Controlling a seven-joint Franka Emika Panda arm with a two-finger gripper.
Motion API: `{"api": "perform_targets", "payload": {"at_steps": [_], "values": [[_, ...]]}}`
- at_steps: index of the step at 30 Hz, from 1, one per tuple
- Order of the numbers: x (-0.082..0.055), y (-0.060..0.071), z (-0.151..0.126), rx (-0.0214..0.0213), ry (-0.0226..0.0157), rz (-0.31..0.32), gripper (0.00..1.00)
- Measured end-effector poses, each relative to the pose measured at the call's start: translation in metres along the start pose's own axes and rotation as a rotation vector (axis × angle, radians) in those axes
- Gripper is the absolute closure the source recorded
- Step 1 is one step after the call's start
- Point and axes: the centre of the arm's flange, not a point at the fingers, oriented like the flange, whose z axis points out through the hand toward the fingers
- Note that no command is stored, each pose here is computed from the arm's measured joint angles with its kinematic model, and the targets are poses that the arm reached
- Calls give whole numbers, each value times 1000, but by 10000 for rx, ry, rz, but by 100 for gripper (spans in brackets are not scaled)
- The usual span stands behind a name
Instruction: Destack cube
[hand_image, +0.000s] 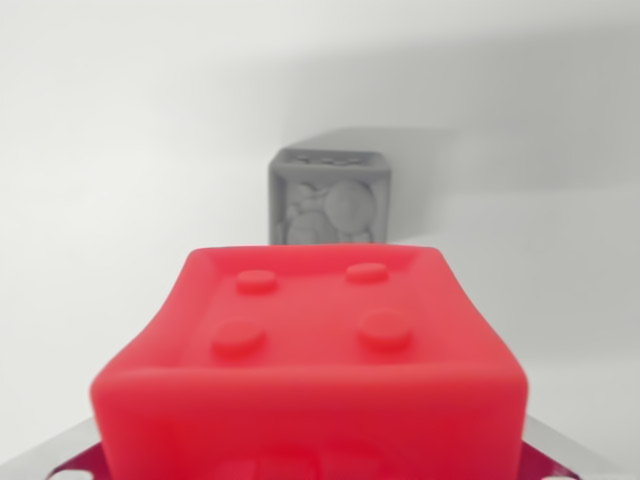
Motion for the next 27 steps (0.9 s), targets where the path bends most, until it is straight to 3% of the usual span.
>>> {"api": "perform_targets", "payload": {"at_steps": [5, 12, 27], "values": [[0, 1, -11, 25, 22, -147, 100], [-1, 11, -3, -64, -56, -713, 100], [-3, 32, 4, -53, -56, -2171, 100]]}}
